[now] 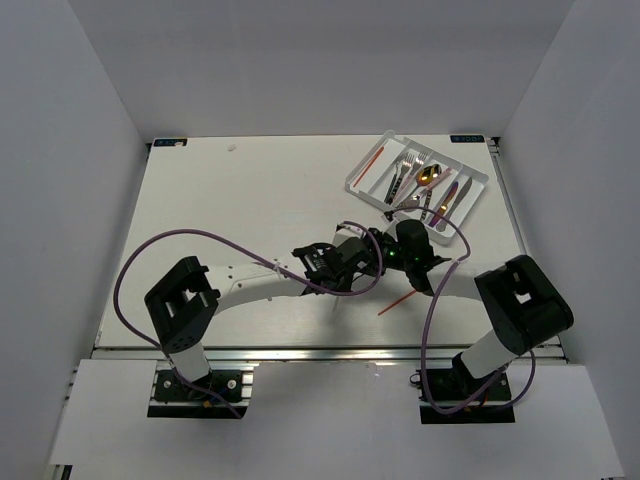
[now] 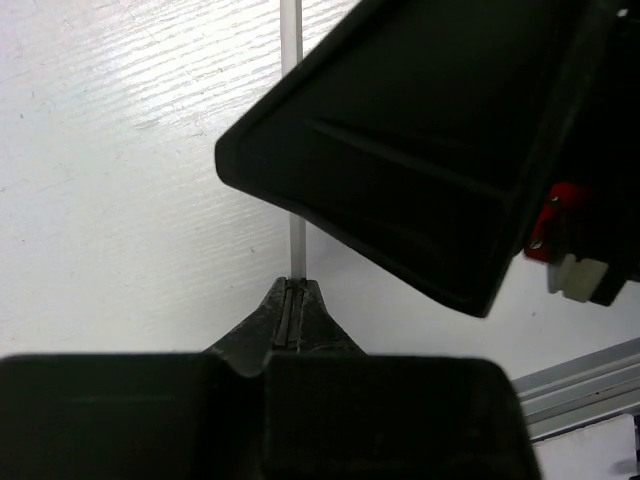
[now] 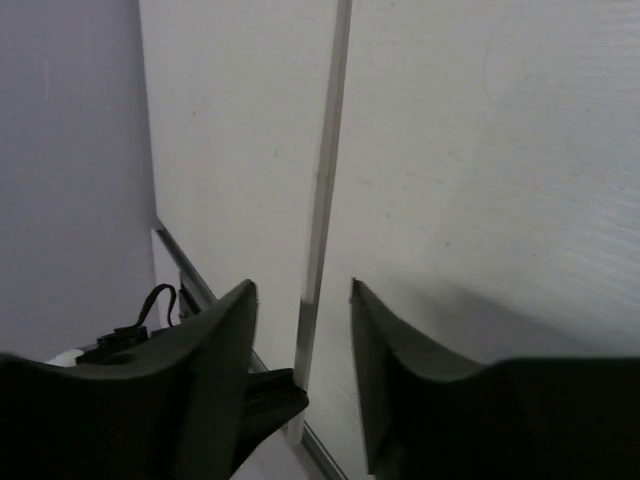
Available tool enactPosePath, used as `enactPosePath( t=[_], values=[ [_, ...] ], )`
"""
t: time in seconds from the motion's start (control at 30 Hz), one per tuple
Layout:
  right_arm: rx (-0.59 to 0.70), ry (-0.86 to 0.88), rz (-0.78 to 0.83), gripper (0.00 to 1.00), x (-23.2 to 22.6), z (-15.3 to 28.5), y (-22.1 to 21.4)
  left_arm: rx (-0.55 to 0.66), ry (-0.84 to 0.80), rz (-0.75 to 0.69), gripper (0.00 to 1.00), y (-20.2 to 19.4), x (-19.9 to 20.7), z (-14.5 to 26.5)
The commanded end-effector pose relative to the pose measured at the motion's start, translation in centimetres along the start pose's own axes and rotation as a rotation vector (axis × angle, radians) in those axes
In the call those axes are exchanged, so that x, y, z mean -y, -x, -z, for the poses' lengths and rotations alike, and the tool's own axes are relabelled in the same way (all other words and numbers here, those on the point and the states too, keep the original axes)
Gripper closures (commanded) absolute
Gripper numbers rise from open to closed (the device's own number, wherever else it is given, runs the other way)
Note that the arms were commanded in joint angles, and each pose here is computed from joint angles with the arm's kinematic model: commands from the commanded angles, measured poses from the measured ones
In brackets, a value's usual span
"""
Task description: Sort the eating utensils into containers
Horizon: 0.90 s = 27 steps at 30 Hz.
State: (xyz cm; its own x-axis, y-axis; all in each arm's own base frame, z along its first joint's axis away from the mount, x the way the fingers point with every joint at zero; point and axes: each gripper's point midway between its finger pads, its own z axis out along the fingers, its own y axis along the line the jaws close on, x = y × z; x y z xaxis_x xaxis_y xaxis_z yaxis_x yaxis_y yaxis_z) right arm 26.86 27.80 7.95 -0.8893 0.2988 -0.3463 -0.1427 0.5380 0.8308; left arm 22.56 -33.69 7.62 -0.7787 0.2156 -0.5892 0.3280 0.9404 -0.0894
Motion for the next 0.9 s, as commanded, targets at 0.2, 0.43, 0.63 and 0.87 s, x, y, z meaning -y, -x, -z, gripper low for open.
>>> enactPosePath(
  t=[0.2,0.43,0.63,0.87],
  values=[
    [0.089,0.125,-0.012,1.0,-4.2,-1.2,4.1,0.136,0.027,0.017,0.47,5.0,0.0,3.0],
    [0.255,-0.021,0.026,1.0,-3.4,-4.3,16.4,0.228,0.181,0.009,0.02,7.1,-4.6,8.0],
    [0.352,-0.134,0.028,1.0,1.0,-7.7,27.6,0.297,0.27,-0.089,0.02,6.2,-9.5,11.3],
    [0.504,-0.138,0.124,1.0,2.1,-8.1,39.1,0.411,0.266,-0.035,0.02,4.7,-12.4,12.0]
  ],
)
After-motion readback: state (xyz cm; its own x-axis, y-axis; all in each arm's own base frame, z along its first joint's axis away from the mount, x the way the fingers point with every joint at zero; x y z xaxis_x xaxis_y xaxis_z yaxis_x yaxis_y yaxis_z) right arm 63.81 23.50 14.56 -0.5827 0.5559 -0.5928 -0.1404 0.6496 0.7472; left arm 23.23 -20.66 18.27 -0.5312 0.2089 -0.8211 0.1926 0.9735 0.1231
